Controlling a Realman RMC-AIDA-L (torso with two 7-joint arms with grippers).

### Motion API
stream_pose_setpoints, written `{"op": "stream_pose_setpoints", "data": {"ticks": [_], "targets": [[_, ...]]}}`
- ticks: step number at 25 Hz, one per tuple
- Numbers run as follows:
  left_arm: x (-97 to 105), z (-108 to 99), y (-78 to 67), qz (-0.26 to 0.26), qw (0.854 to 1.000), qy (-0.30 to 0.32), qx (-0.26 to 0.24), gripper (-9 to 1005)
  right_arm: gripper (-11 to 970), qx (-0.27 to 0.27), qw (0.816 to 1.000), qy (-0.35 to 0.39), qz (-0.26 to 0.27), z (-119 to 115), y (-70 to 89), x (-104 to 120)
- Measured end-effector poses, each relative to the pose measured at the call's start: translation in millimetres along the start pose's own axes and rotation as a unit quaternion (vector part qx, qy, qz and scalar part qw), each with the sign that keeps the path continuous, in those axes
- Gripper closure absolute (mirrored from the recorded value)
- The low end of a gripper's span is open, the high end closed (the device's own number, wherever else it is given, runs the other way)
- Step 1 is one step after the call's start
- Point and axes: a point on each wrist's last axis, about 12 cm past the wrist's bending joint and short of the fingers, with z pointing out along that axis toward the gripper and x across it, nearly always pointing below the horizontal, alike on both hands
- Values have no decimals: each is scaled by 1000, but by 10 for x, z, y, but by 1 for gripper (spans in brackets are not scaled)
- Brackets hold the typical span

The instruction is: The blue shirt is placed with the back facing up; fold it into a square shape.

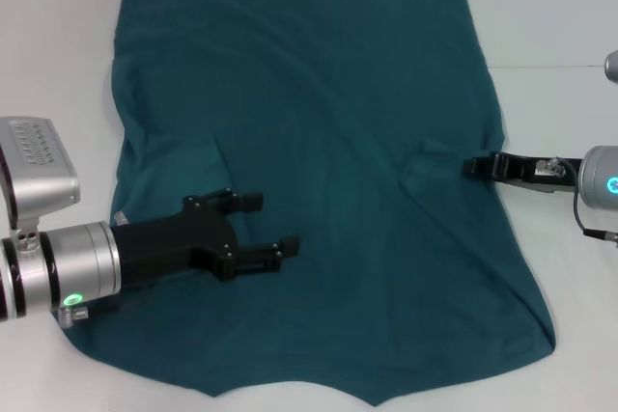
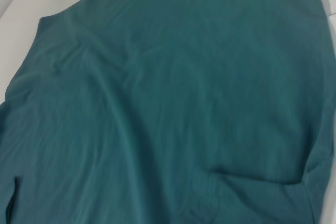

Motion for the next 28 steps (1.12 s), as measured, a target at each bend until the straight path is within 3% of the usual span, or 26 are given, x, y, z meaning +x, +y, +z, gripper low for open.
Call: {"op": "stream_pose_setpoints", "data": {"ticks": [8, 13, 18, 22, 28], "targets": [[-4, -4, 4, 1, 1000, 0, -1, 121, 805, -2, 1000, 3, -3, -12, -5, -6], [-3, -4, 4, 1, 1000, 0, -1, 121, 956, -1, 1000, 3, -3, -25, -22, -5], [-4, -9, 10, 0, 1000, -2, -3, 121, 955, -33, 999, 8, -18, -38, 44, 9], [-4, -13, 14, -1, 1000, -3, -5, 121, 946, -87, 995, 15, -45, -17, 224, 8], [-6, -15, 19, -1, 1000, -3, -7, 120, 928, -115, 991, 30, -69, 63, 422, 4]]}}
